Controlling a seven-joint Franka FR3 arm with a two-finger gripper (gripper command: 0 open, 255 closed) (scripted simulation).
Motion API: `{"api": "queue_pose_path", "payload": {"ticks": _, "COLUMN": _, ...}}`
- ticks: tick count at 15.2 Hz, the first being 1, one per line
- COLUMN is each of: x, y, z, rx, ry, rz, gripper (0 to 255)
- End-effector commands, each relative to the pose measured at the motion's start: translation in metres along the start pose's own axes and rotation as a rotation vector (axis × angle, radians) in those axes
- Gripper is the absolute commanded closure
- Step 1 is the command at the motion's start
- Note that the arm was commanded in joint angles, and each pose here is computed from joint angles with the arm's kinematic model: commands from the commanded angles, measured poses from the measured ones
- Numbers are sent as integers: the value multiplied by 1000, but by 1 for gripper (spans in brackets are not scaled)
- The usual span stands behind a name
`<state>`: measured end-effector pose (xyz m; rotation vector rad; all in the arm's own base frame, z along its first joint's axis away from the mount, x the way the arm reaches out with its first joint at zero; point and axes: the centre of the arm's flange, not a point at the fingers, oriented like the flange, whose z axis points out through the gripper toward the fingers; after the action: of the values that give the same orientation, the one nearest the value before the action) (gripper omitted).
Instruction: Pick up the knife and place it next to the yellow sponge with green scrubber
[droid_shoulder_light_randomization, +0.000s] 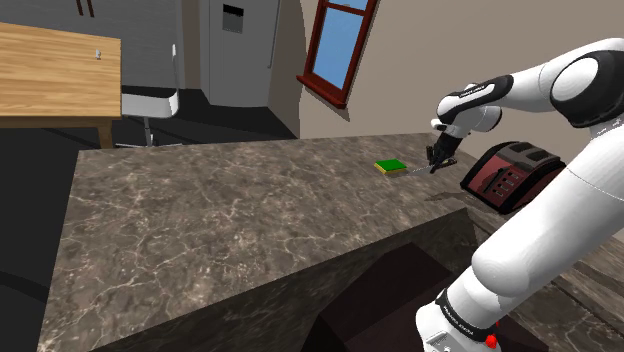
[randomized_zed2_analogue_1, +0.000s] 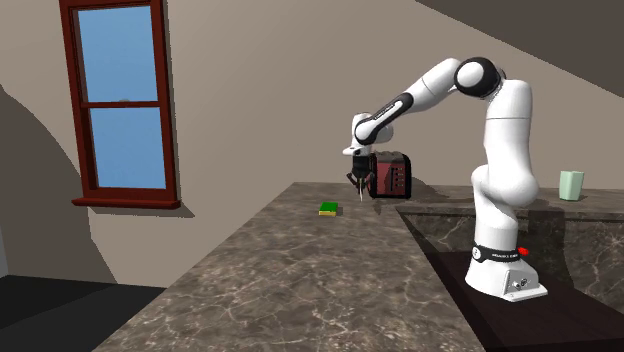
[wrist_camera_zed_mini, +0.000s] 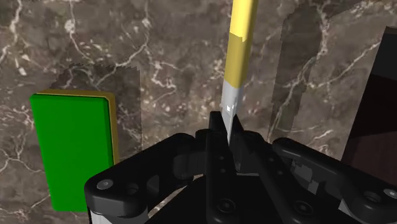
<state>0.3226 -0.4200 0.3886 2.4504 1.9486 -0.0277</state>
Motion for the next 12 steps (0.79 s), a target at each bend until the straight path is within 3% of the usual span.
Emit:
{"api": "queue_pose_path", "payload": {"ticks": 1, "x": 0, "y": -1, "z": 11, "rx": 0, "ry": 0, "rz": 0, "gripper": 255}}
{"api": "queue_pose_path", "payload": {"ticks": 8, "x": 1, "y": 0, "z": 50, "rx": 0, "ry": 0, "rz": 0, "gripper": 255}}
{"api": "queue_pose_path", "payload": {"ticks": 12, "x": 1, "y": 0, "z": 50, "rx": 0, "ry": 0, "rz": 0, "gripper": 255}}
